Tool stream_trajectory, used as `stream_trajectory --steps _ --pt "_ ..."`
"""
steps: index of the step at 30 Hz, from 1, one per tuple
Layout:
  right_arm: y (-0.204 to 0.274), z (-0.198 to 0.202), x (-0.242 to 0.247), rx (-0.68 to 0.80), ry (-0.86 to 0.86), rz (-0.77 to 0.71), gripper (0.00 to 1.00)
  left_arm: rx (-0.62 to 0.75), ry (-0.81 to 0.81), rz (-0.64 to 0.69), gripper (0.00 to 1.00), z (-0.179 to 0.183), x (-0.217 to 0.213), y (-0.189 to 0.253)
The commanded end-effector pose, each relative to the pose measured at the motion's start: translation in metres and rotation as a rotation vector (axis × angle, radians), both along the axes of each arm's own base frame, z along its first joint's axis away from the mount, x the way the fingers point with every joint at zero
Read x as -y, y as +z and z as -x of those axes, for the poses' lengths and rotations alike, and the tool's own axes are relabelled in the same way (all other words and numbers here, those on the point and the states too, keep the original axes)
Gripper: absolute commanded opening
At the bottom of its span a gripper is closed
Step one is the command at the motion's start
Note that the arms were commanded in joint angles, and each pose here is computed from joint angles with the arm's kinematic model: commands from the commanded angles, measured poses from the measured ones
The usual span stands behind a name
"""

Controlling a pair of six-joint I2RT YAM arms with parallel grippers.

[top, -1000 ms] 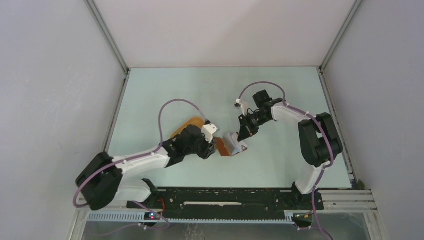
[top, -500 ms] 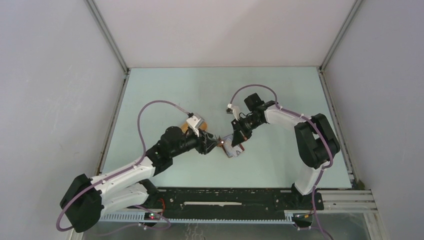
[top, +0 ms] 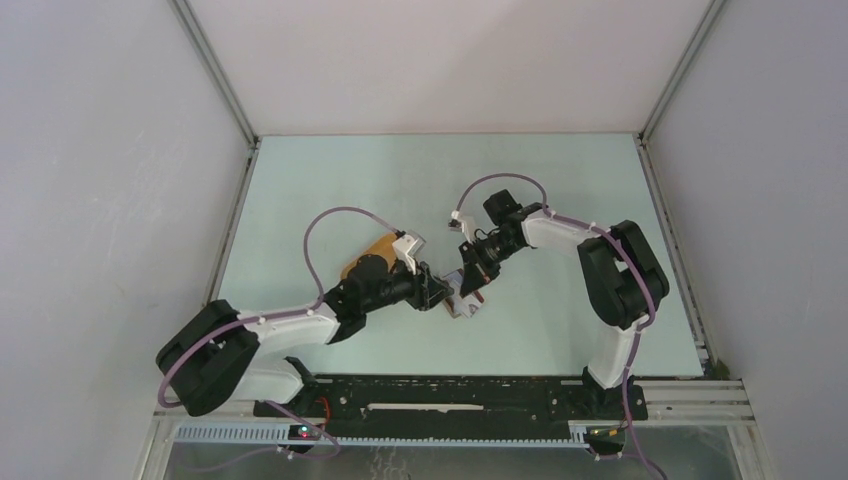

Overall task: Put the credit cards into the card holder
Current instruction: Insert the credit card into the card holder.

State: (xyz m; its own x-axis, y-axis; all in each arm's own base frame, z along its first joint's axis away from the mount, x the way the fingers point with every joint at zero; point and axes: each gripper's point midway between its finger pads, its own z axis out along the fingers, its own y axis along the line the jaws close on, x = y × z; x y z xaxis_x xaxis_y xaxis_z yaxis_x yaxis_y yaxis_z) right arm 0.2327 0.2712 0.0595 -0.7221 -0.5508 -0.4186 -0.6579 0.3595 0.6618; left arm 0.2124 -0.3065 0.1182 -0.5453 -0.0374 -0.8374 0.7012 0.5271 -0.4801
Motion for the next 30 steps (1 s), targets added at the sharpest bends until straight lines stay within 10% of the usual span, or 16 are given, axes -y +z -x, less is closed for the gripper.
stream_trajectory --steps 1,30 --pt "0.008 -0.004 -0.01 -0.005 0.004 -0.032 0.0 0.084 0.032 0.053 0.44 -0.016 0.008 0.022" --pt "0.013 0.047 -0.055 0.578 0.335 0.089 0.0 -0.108 0.313 -0.021 0.51 -0.053 -0.078 -0.014"
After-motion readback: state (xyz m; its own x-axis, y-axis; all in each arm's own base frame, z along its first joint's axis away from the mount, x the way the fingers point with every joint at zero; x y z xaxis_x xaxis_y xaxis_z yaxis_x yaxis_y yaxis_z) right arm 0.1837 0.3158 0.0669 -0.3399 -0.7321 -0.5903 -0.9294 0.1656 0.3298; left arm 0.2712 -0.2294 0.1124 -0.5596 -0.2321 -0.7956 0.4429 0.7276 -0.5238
